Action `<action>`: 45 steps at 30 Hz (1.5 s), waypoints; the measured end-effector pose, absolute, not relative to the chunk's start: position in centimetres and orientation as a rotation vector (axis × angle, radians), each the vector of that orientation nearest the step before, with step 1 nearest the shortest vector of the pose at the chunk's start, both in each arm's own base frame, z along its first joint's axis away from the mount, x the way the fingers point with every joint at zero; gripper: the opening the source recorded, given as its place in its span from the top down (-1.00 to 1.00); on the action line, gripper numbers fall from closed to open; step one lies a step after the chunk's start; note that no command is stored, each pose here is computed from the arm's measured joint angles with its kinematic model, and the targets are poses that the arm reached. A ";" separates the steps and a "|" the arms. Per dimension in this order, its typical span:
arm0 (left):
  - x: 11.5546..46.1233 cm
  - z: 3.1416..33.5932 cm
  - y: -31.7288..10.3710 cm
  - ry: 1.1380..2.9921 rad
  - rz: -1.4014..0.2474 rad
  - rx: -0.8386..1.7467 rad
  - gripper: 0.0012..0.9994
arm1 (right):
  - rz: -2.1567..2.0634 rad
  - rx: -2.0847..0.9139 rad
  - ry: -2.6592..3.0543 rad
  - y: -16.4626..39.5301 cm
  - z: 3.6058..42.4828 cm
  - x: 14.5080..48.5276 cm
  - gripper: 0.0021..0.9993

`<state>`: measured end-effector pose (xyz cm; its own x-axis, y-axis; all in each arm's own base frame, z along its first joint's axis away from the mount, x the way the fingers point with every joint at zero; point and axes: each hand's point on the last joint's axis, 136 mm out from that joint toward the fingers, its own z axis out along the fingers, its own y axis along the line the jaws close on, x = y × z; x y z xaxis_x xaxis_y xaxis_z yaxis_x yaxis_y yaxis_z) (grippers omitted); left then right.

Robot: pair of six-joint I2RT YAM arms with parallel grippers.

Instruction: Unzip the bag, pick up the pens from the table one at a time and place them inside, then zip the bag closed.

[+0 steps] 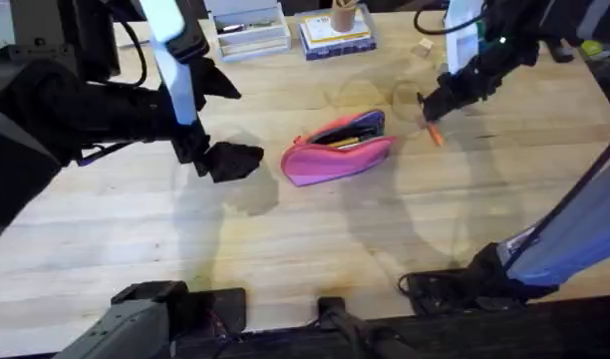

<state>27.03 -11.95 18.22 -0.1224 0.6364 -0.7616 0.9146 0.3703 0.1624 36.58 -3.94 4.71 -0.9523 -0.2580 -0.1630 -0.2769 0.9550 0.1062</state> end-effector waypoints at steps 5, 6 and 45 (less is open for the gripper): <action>27.0 18.2 -12.0 1.847 -0.448 1.351 -0.99 | 0.167 -0.373 2.891 -4.0 7.0 38.3 0.94; 27.0 18.2 -12.0 1.847 -0.448 1.351 -0.99 | 0.164 -0.371 2.870 -3.9 7.8 38.6 0.94; 27.0 18.2 -12.0 1.847 -0.448 1.351 -0.99 | 0.646 -1.781 1.763 17.5 20.5 29.2 0.94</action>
<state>27.03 -11.96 18.22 -0.1222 0.6362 -0.7618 0.9147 0.3701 0.1623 29.24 17.46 20.55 0.0260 -0.7363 -0.6762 -0.9988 0.0082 -0.0473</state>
